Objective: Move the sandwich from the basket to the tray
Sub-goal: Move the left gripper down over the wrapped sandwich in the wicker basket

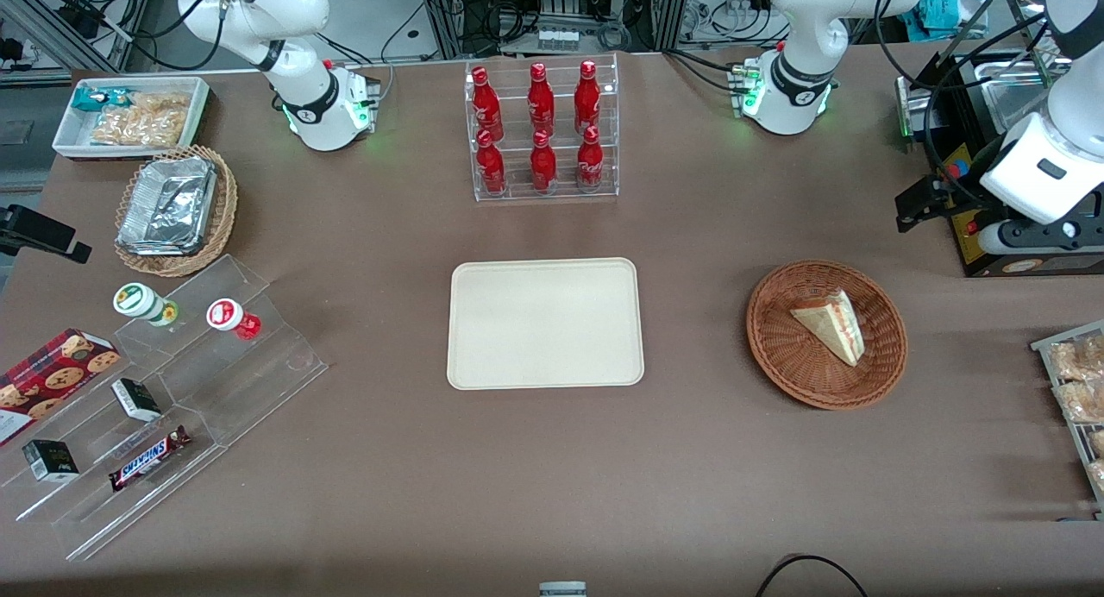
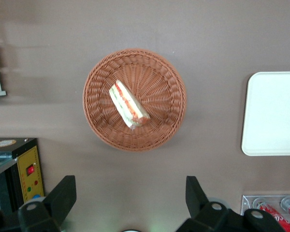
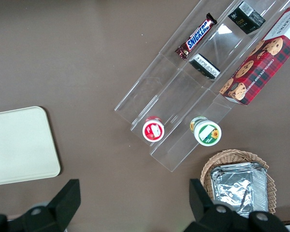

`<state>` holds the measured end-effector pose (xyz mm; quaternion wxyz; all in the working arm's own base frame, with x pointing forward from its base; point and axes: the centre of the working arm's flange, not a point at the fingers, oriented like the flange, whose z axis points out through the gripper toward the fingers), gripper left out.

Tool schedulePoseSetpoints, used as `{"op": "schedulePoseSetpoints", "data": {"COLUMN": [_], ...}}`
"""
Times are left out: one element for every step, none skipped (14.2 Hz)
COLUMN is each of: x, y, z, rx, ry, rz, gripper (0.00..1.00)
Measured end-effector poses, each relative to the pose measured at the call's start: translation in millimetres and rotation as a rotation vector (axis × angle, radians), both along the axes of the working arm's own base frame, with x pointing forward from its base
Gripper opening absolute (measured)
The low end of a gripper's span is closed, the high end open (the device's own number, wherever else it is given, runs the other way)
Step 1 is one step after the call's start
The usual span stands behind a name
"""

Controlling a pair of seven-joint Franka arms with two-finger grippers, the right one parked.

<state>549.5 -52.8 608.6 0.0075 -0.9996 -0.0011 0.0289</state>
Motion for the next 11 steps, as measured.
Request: {"op": "schedulePoseSetpoints", "data": {"x": [2,2,2,2,2,4,6,8,9,9,7], "y": [0,0,1,2,4,6,7,8,9,9,11], "z": [-3,-6,-9,-17,-30,-49,-71,-98,-125,-151,-175], "rx": [0.001,0.001,0.001,0.002,0.005,0.006,0.007,0.006,0.005,0.004,0.002], "ry": [0.004,0.010,0.020,0.036,0.062,0.085,0.092,0.090,0.082,0.068,0.050], "rz": [0.000,-0.004,-0.010,-0.011,-0.009,-0.007,-0.005,-0.004,-0.003,-0.003,-0.002], "gripper": [1.00,1.00,1.00,1.00,1.00,1.00,1.00,1.00,1.00,1.00,1.00]}}
